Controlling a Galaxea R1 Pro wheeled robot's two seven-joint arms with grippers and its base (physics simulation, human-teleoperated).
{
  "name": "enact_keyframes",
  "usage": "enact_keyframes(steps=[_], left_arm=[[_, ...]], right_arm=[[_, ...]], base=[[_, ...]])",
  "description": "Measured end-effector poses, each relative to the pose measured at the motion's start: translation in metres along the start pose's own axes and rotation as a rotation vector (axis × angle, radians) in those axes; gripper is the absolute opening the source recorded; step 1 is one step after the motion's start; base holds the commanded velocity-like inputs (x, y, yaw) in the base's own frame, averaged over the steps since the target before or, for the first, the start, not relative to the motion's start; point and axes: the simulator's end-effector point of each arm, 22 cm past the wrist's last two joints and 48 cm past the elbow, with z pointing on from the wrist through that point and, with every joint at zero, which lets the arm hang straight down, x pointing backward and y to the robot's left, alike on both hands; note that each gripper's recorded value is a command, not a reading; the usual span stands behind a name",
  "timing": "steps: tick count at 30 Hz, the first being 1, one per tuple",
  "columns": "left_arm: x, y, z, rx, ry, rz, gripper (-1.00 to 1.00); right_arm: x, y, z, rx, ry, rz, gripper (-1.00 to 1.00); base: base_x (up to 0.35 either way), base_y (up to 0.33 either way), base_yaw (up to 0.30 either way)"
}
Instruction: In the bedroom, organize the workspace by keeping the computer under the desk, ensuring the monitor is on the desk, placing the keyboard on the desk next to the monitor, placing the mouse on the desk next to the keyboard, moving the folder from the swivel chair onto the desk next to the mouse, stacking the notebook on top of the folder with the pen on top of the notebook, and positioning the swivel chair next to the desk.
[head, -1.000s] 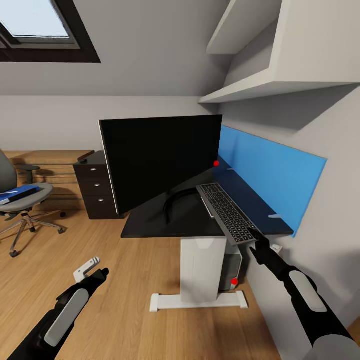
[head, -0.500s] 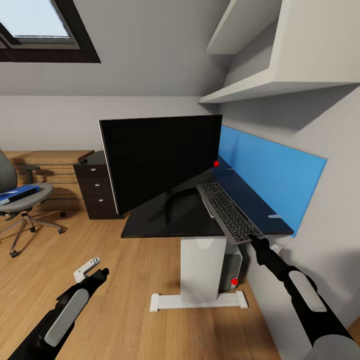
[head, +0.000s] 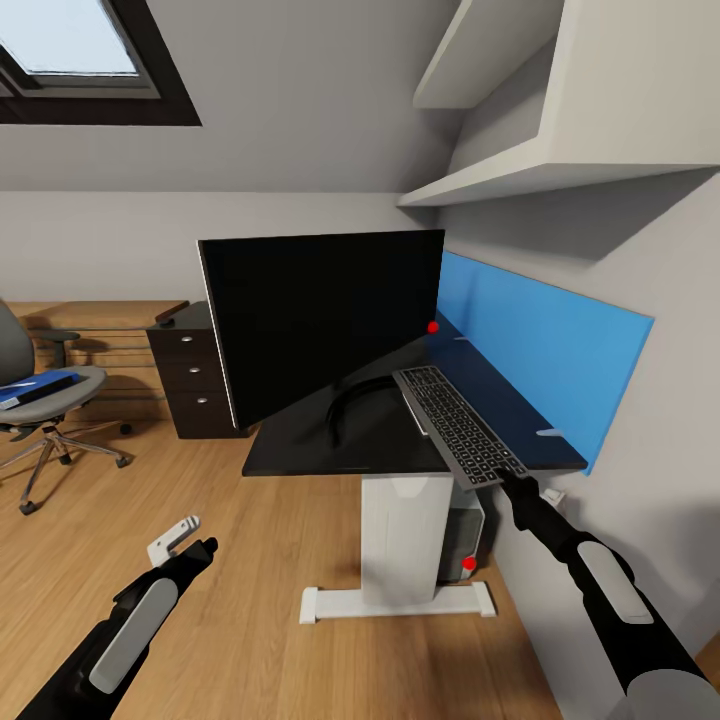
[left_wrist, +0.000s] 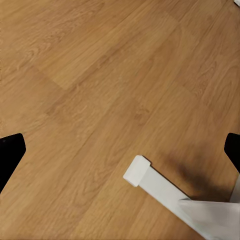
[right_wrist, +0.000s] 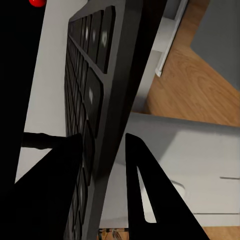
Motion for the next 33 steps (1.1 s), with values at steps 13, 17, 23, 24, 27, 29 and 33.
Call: enact_keyframes(steps=[13,17,23,24,27,29,33], left_arm=[[0.0,0.0,0.0,0.0,0.0,0.0,1.0],[0.0005,-0.0002,0.0,0.0,0.001,0.0,1.0],[0.0009,-0.0003,0.0001,0.0,0.002,-0.001,1.0],[0.001,-0.0002,0.0001,0.0,0.002,-0.001,1.0],[0.001,-0.0003,0.0001,0.0,0.002,-0.001,1.0],[0.001,-0.0002,0.0001,0.0,0.002,-0.001,1.0],[0.0009,-0.0003,0.0001,0.001,0.002,-0.001,1.0]], right_arm=[[0.0,0.0,0.0,0.0,0.0,0.0,-1.0],[0.0,0.0,0.0,0.0,0.0,0.0,-1.0],[0.0,0.0,0.0,0.0,0.0,0.0,-1.0],[0.0,0.0,0.0,0.0,0.0,0.0,-1.0],[0.0,0.0,0.0,0.0,0.0,0.0,-1.0],[0.0,0.0,0.0,0.0,0.0,0.0,-1.0],[0.0,0.0,0.0,0.0,0.0,0.0,-1.0]], base=[[0.0,0.0,0.0],[0.0,0.0,0.0],[0.0,0.0,0.0],[0.0,0.0,0.0],[0.0,0.0,0.0],[0.0,0.0,0.0],[0.0,0.0,0.0]])
